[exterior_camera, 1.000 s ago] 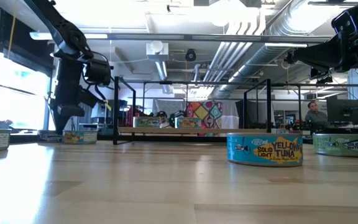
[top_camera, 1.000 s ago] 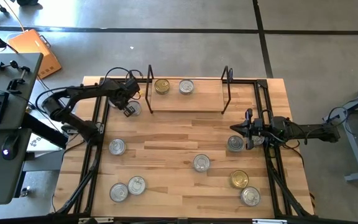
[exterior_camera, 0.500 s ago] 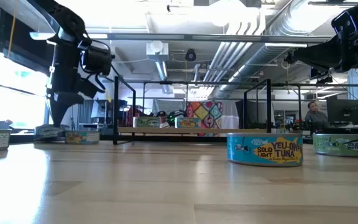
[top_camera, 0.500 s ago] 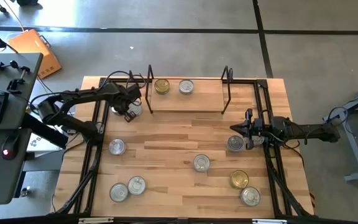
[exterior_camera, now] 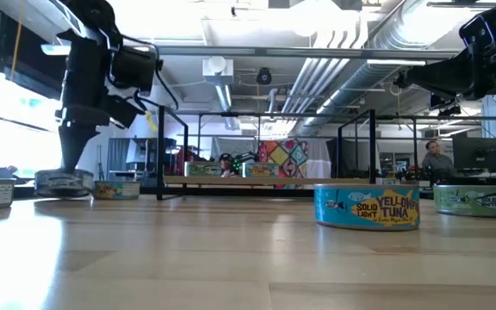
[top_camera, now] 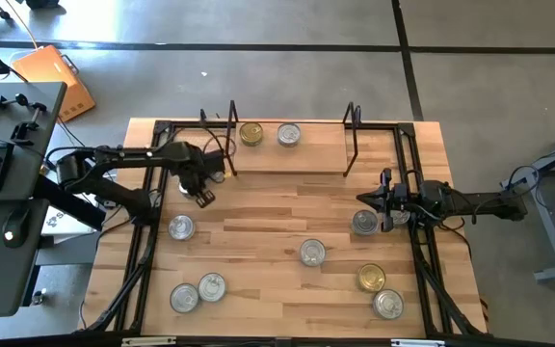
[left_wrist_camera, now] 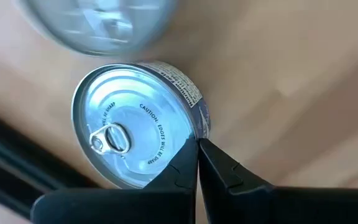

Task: Stack canned seafood by type on shelf
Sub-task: Put the blue tuna can on the shelf

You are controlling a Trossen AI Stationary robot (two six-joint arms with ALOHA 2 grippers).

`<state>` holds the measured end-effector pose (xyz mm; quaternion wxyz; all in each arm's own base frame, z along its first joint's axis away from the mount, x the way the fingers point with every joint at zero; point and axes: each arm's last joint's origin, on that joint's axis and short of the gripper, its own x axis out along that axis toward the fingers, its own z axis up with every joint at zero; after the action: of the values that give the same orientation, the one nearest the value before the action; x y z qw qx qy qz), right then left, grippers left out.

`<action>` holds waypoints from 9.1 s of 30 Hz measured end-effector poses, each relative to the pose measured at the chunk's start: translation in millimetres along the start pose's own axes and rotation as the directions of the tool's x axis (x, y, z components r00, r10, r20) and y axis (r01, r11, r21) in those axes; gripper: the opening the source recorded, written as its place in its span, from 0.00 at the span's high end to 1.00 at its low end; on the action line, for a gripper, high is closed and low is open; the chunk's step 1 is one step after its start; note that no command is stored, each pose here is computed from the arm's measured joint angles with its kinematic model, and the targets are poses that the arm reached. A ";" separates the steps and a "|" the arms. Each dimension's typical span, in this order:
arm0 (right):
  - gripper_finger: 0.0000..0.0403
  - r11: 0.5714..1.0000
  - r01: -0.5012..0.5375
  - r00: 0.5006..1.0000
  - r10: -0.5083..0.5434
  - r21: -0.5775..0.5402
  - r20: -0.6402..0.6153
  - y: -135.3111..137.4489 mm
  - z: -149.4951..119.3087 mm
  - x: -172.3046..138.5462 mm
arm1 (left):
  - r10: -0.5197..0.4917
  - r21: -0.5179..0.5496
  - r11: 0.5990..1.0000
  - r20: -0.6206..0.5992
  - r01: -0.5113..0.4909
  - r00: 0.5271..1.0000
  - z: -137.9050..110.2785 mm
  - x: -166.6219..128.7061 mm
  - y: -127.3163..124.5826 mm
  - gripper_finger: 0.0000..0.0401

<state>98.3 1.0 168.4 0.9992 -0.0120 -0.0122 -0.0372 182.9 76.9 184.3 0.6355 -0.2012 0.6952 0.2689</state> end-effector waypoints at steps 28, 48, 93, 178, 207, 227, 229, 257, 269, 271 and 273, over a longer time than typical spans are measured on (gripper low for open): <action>1.00 1.000 0.000 1.000 0.000 0.000 0.000 0.0 0.1 0.0 | -0.465 0.547 0.813 0.404 0.199 0.788 4.2 -14.2 -179.9 1.00; 1.00 1.000 0.000 1.000 0.000 0.000 0.000 0.0 0.0 0.0 | -0.363 0.624 0.774 0.575 -0.105 0.733 64.5 1.4 -213.9 1.00; 0.62 0.993 -0.005 0.887 0.060 0.120 -0.458 5.2 -13.7 144.0 | -0.476 0.651 0.752 0.642 -0.100 0.601 18.1 19.1 -149.8 0.71; 0.17 0.994 0.049 0.796 0.020 0.098 -0.605 2.5 -80.7 207.2 | -0.497 0.666 0.739 0.641 -0.101 0.586 52.7 68.8 -131.6 0.71; 0.17 0.998 -0.014 0.848 -0.016 -0.054 -0.529 14.5 -87.9 230.8 | -0.517 0.681 0.727 0.630 -0.091 0.579 51.7 69.4 -131.1 0.83; 0.18 0.991 0.028 0.752 -0.107 -0.129 -0.651 31.4 -63.9 215.3 | -0.485 0.672 0.734 0.621 -0.099 0.616 51.6 69.8 -131.8 0.90; 0.20 0.983 0.033 0.733 -0.145 -0.179 -0.664 33.6 -58.4 210.5 | -0.482 0.670 0.736 0.622 -0.101 0.617 51.4 70.1 -131.5 0.90; 0.94 0.912 -0.274 0.798 0.038 -0.305 -0.602 37.9 -72.0 225.6 | -0.515 0.663 0.741 0.663 -0.107 0.543 55.1 64.5 -133.2 0.90; 0.67 0.905 -0.340 0.690 0.057 -0.254 -0.721 40.5 -47.9 253.9 | -0.511 0.664 0.740 0.659 -0.107 0.552 54.6 65.5 -132.8 0.90; 0.63 0.893 -0.366 0.655 0.048 -0.261 -0.754 38.4 -45.1 255.8 | -0.512 0.664 0.740 0.659 -0.107 0.552 54.6 65.4 -132.8 0.90; 0.61 0.880 -0.390 0.631 0.039 -0.273 -0.775 35.5 -44.3 255.7 | -0.515 0.667 0.737 0.656 -0.106 0.551 54.5 65.4 -133.0 0.90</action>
<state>356.8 16.4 129.7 0.8837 -0.2094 0.4104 0.0817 300.5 12.3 101.1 0.9360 0.0876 0.3408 -0.0058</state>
